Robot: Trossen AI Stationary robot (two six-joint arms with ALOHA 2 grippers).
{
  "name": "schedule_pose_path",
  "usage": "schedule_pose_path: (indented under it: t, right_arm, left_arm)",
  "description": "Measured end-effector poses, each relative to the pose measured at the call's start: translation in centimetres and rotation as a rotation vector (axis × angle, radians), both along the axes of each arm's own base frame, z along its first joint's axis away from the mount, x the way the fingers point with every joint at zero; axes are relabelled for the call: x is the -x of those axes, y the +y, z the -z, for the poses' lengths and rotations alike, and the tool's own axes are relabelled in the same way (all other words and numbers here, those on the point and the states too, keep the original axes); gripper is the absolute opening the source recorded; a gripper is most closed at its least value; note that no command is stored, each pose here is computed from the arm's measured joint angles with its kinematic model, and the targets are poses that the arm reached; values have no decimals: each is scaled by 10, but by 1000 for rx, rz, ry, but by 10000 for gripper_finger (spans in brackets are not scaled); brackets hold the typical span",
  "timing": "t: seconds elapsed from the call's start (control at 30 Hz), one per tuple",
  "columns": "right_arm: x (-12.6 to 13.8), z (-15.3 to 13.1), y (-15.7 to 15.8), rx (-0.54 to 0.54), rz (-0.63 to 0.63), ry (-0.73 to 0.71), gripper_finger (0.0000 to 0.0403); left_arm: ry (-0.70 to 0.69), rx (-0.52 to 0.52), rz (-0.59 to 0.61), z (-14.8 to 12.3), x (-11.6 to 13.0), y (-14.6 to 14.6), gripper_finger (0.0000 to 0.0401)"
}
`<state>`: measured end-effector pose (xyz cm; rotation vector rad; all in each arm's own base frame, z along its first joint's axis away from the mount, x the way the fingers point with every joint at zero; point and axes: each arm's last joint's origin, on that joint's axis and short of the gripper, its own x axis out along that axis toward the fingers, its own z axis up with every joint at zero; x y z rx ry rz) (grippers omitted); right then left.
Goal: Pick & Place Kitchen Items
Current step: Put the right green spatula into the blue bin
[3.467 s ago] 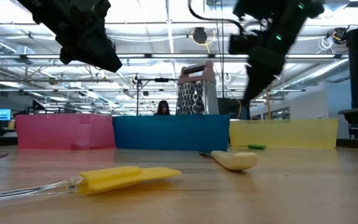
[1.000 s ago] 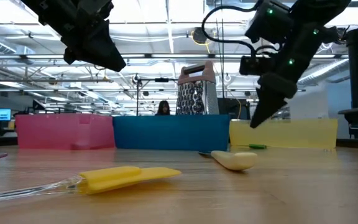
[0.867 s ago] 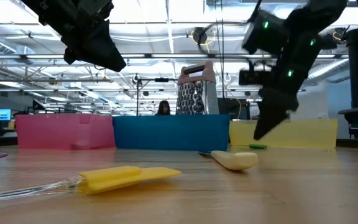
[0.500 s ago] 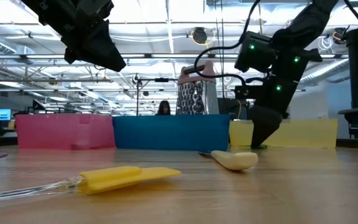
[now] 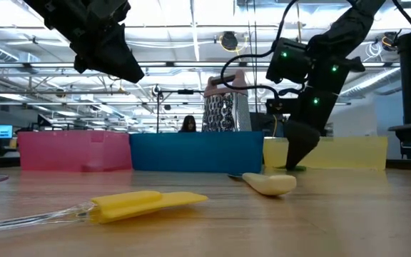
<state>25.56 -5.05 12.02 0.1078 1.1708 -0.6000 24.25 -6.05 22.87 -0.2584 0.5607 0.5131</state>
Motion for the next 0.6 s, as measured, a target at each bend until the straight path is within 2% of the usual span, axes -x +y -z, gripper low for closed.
schedule_pose_path:
  t: [0.27,0.43,0.6]
  right_arm:
    - [2,1,-1,15,-19,33,7]
    - [2,0,-1,21,-30,35,2]
    - [5,-13,9,26,-63,-2,1]
  left_arm:
    - [-2,6,-2,0,0,0,93]
    - [-2,7,-1,0,0,0,93]
    - [-1,8,0,0,0,0,93]
